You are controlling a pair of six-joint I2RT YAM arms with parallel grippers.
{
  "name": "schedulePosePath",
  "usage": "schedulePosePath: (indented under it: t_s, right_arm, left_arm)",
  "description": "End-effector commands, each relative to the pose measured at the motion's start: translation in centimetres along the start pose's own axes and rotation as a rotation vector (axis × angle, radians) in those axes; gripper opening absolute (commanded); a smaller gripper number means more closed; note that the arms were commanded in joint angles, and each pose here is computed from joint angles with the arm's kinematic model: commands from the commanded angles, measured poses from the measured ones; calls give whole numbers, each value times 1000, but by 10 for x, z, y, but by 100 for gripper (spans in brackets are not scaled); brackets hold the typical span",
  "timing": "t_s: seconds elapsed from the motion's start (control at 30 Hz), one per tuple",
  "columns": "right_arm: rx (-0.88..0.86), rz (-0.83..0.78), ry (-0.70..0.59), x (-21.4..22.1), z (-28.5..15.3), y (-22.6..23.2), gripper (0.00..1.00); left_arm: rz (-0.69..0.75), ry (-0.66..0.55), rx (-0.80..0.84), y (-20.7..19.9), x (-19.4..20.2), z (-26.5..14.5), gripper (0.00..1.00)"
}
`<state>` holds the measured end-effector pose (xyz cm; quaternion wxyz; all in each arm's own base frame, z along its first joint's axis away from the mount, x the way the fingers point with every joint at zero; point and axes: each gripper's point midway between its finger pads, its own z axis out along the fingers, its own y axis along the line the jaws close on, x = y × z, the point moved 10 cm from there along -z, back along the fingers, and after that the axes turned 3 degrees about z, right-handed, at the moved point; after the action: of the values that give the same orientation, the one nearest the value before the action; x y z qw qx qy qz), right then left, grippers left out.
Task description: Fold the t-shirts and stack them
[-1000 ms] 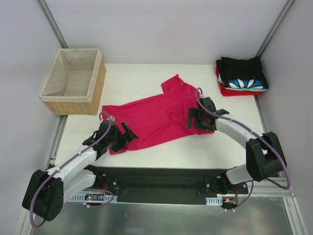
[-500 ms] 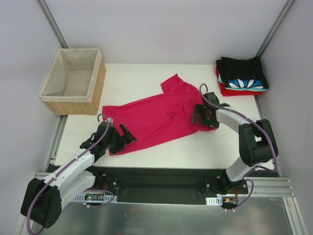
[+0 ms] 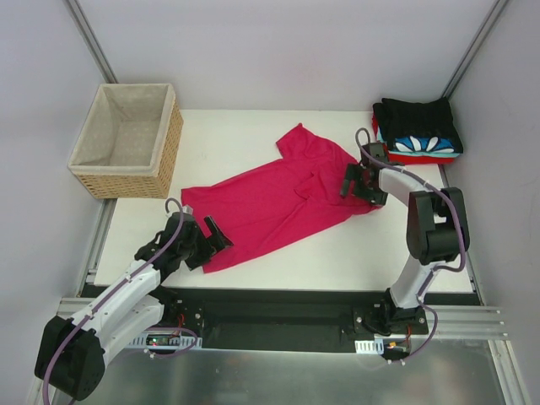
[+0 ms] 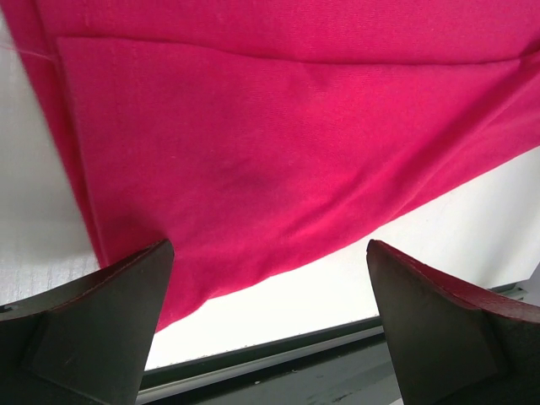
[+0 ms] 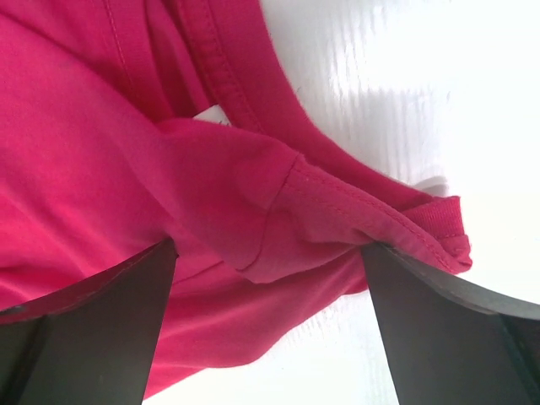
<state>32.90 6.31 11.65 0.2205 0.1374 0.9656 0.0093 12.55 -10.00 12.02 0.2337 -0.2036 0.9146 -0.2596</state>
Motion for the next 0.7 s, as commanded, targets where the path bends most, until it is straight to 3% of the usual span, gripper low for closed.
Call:
schedulePosePath:
  t_s: [0.0, 0.37, 0.67]
  right_arm:
    - [-43, -7, -20, -21, -6, 3, 97]
    - [-202, -38, -166, -21, -85, 27, 97]
    - [-184, -57, -121, -5, -68, 33, 97]
  left_arm:
    - [24, -11, -22, 2, 0, -2, 99]
    - [31, -27, 3, -7, -6, -6, 99]
    - [30, -29, 5, -7, -6, -6, 99]
